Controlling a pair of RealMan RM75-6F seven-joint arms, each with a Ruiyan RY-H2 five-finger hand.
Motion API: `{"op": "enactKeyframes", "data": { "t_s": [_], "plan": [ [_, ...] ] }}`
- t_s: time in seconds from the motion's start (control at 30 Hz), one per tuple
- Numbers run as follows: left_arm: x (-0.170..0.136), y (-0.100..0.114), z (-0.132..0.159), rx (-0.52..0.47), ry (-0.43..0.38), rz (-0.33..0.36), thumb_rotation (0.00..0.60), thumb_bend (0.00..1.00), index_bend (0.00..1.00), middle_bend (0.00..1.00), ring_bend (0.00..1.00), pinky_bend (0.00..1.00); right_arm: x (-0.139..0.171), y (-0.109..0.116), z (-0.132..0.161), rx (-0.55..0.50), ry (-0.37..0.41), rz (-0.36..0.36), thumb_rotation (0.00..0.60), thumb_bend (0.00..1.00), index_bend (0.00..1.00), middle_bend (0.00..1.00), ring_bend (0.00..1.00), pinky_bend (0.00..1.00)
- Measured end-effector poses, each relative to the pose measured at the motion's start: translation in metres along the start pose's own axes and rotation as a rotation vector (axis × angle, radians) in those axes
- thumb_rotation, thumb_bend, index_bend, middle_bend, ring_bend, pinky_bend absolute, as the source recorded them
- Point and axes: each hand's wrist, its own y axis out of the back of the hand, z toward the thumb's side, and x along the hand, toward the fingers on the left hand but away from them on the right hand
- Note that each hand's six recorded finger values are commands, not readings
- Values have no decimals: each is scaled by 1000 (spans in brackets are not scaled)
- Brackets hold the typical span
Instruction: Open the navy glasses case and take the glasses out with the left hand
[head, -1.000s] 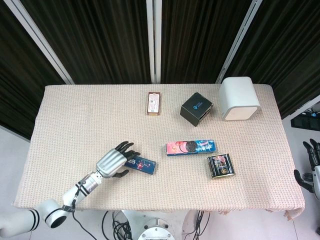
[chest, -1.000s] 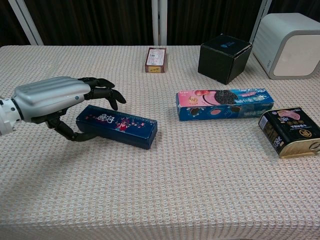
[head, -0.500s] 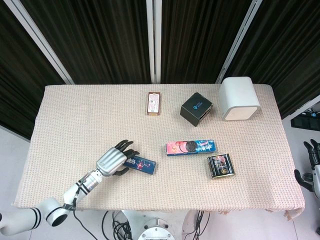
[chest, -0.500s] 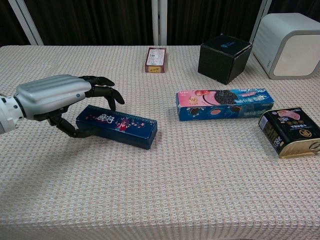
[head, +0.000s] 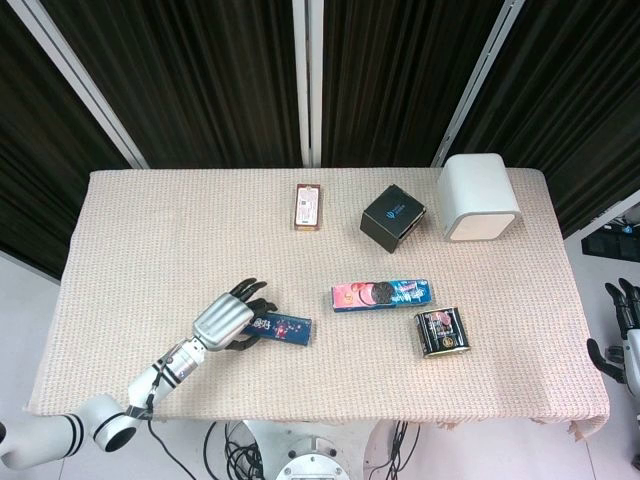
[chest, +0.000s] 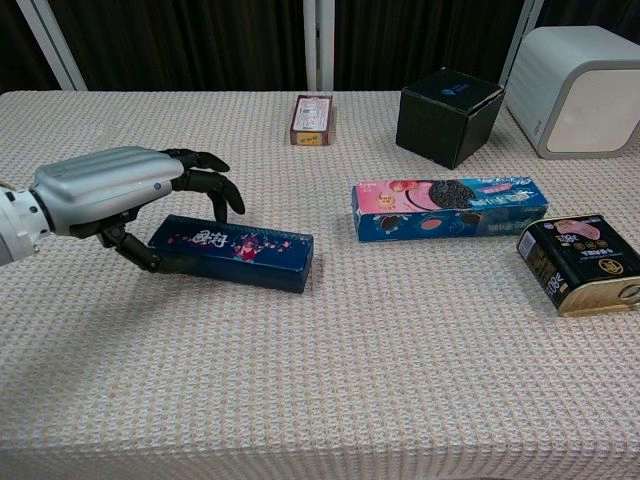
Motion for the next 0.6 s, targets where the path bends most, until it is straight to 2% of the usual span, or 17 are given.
{"op": "enactKeyframes", "data": {
  "t_s": [0.3,0.6],
  "plan": [
    [2,-1,1,-60,21,-11,600,398,318,446,99,99,0,-1,0,-2,1,2,600,300,0,0,0,0],
    [3,-3,-1,-185,86,-24,600,439,363,523,159,119,0,-2,-1,-4,5,-2,600,300,0,0,0,0]
  ]
}}
